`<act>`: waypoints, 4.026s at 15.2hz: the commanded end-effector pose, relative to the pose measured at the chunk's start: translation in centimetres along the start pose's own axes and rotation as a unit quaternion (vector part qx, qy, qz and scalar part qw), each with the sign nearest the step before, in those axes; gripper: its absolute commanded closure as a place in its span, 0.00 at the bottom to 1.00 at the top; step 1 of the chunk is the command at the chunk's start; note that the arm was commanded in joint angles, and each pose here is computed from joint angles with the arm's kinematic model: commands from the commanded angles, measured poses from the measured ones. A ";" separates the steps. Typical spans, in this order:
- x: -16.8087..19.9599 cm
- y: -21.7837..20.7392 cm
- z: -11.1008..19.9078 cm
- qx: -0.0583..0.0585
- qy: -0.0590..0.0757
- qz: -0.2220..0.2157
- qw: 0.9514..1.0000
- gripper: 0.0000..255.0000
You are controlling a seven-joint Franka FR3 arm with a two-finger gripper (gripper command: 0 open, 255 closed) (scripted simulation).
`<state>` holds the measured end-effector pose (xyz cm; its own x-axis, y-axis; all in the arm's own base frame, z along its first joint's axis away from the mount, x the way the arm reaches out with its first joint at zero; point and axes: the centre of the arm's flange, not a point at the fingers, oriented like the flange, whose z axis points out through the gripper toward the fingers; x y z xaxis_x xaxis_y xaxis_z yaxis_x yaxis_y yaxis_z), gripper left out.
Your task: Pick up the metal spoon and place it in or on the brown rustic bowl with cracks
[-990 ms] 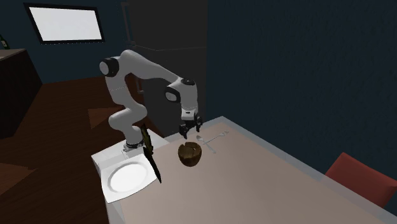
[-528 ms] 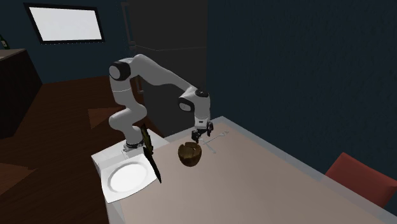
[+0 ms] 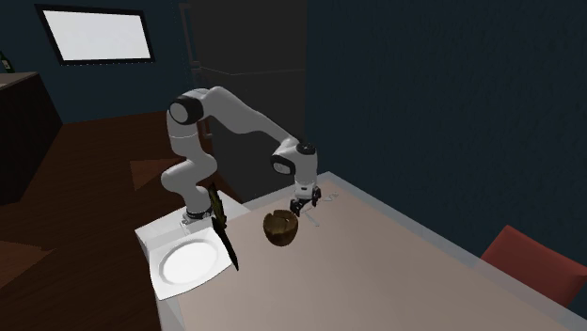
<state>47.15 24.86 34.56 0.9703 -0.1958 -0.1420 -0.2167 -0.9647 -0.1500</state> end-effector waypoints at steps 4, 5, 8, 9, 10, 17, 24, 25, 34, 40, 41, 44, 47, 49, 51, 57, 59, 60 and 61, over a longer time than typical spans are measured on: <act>0.0 0.1 1.3 0.000 0.000 0.000 1.000 0.00; 0.0 0.1 1.3 0.000 0.000 0.000 1.000 0.00; 0.0 0.1 1.3 0.000 0.000 0.000 1.000 0.00; 0.0 0.1 1.3 0.000 0.000 0.000 1.000 0.00; 0.0 0.1 1.3 0.000 0.000 0.000 1.000 1.00; 0.1 0.0 1.3 0.000 0.000 0.000 1.000 1.00; -0.4 -0.3 -1.3 0.000 0.000 0.000 1.000 1.00; -0.5 -0.4 -1.8 0.000 0.000 0.000 1.000 1.00; -1.2 -1.1 -6.4 0.000 0.000 0.000 1.000 1.00; -1.6 -1.6 -9.5 0.000 0.000 0.000 1.000 1.00; -1.7 -1.7 -10.1 0.000 0.000 0.000 1.000 1.00; -1.9 -1.9 -11.6 0.000 0.000 0.000 1.000 1.00; -2.1 -2.1 -13.2 0.000 0.000 0.000 1.000 1.00; -2.3 -2.3 -14.2 0.000 0.000 0.000 1.000 1.00; -2.4 -2.4 -15.2 0.000 0.000 0.000 1.000 1.00; -0.1 3.4 -17.2 0.000 0.000 0.000 1.000 1.00; 0.9 5.8 -17.9 0.000 0.000 0.000 1.000 1.00; 1.4 7.0 -18.2 0.000 0.000 0.000 1.000 1.00; 1.8 8.2 -18.5 0.000 0.000 0.000 1.000 1.00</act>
<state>48.97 14.74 51.27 0.9701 -0.1972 -0.1419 -0.2179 -0.9644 -0.1501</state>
